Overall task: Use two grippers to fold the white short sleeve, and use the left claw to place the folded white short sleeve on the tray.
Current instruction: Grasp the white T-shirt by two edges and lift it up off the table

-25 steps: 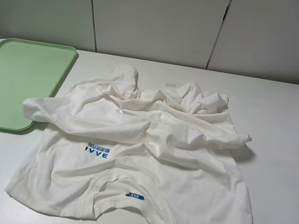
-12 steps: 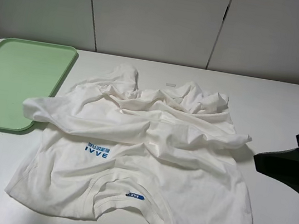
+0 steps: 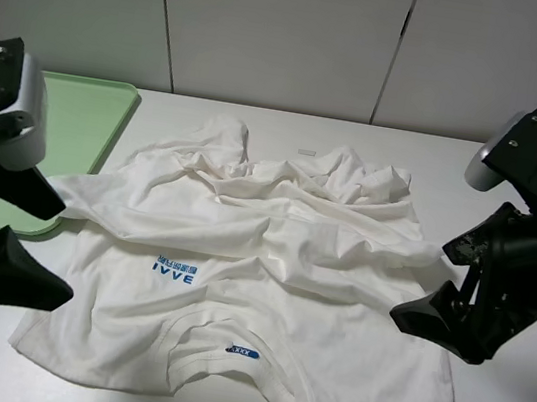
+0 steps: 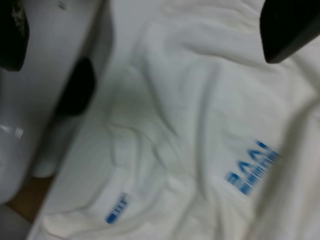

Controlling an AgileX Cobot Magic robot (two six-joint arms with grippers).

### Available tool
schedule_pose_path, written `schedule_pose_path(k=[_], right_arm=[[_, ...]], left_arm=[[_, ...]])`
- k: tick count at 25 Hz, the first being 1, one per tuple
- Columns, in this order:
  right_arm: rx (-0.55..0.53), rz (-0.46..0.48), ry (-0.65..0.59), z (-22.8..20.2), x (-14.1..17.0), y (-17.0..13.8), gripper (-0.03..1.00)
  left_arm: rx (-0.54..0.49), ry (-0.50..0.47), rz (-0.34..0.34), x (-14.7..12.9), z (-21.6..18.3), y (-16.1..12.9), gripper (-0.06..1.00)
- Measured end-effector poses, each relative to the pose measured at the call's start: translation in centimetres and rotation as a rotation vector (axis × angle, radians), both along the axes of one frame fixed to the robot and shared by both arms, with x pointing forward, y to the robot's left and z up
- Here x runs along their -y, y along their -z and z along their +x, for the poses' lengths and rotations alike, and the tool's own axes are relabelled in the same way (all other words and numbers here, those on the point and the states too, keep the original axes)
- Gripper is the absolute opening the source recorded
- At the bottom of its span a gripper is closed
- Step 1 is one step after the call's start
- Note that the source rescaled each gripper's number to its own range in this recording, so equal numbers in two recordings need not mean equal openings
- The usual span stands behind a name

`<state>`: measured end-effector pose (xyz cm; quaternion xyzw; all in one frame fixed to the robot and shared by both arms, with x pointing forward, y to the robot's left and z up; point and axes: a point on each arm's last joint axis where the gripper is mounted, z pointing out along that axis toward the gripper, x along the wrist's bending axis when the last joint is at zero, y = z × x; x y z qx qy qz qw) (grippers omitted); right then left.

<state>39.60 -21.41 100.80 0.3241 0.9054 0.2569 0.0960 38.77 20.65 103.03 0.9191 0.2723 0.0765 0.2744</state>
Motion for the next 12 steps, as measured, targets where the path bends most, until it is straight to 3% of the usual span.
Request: schedule_pose_path(k=[5, 7, 12], right_arm=[[0.071, -0.055, -0.012, 2.0, -0.6, 1.3, 1.0], [0.08, -0.073, -0.015, 2.4, -0.6, 1.7, 1.0], [0.067, -0.162, -0.044, 4.0, -0.7, 4.0, 1.0]], left_arm=[[0.184, -0.017, 0.035, -0.3, 1.4, -0.5, 0.92], [0.208, -0.014, 0.049, -0.4, 1.6, -0.5, 0.92], [0.28, 0.06, 0.207, -1.3, 2.1, -0.2, 0.91]])
